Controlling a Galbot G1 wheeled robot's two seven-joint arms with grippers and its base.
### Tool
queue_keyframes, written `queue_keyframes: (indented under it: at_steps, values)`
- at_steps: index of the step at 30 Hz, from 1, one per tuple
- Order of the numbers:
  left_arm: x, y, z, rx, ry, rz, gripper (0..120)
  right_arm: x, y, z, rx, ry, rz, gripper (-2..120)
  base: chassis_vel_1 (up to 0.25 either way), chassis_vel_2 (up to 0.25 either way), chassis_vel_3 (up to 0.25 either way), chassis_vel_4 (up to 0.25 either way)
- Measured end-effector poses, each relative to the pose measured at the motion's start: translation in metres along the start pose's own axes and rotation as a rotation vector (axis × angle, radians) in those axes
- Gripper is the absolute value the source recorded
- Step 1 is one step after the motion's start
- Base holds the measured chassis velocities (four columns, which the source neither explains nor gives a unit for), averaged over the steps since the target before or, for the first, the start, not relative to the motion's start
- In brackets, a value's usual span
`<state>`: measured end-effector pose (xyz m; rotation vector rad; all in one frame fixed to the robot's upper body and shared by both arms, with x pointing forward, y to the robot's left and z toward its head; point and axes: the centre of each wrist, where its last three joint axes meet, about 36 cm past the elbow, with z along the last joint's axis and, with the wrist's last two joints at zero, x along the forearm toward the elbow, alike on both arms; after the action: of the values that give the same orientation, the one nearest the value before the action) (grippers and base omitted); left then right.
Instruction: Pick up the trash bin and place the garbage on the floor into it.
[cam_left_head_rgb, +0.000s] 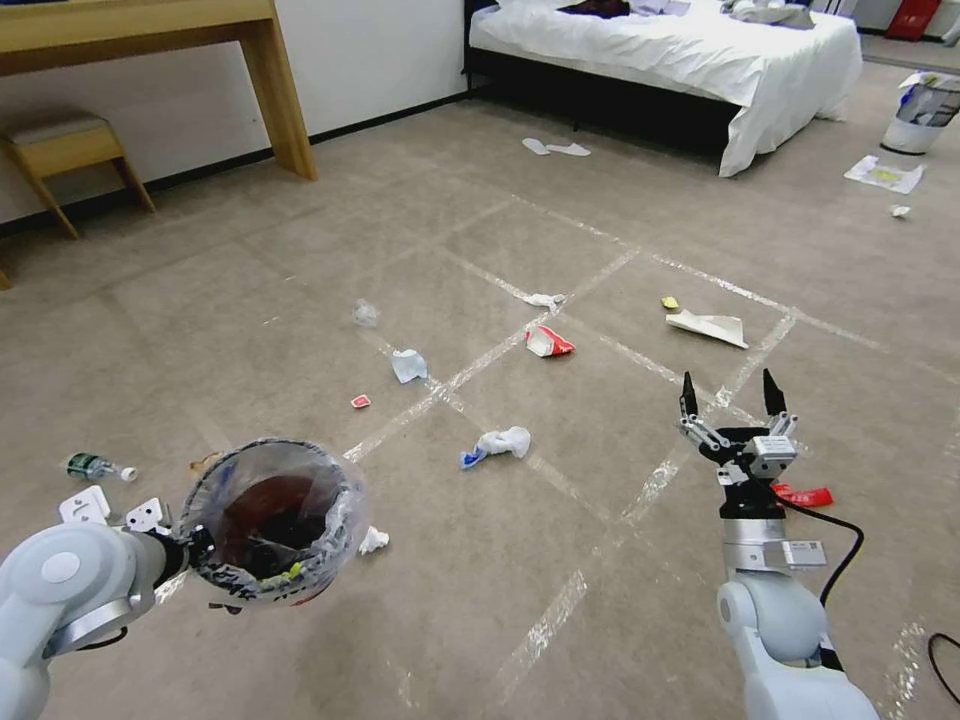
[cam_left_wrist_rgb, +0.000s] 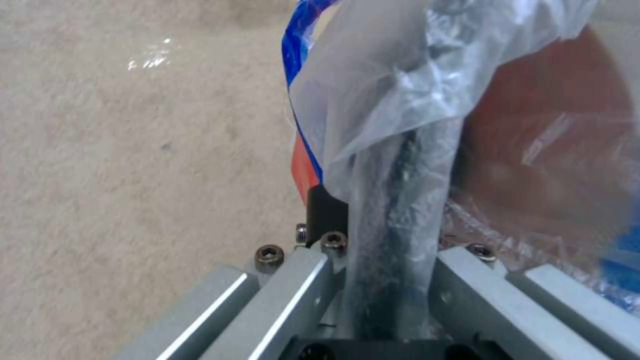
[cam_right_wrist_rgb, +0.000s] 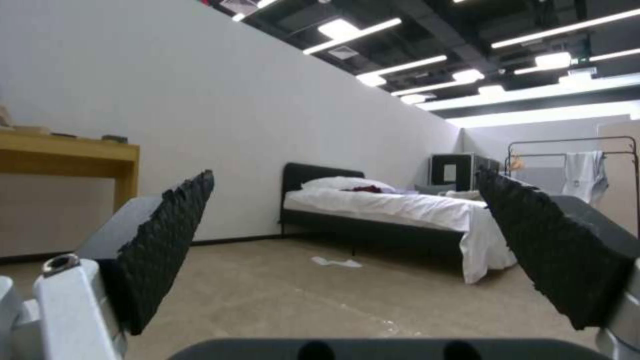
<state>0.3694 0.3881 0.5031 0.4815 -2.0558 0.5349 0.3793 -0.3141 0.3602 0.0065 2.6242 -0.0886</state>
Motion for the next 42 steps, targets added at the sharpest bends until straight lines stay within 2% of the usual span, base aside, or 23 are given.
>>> queue_keyframes:
  at_steps: [26,42]
  values:
    - [0.0035,-0.0015,0.0077,-0.012,-0.005,-0.003,0,0.0038,0.0004,-0.0027,-0.005,-0.004,-0.008,100,-0.164,0.16,0.159,-0.164]
    - [0.0049,-0.0025,0.0069,-0.02,-0.014,-0.007,0,0.0057,-0.0003,-0.0002,0.016,-0.004,-0.023,100,-0.139,0.138,0.133,-0.135]
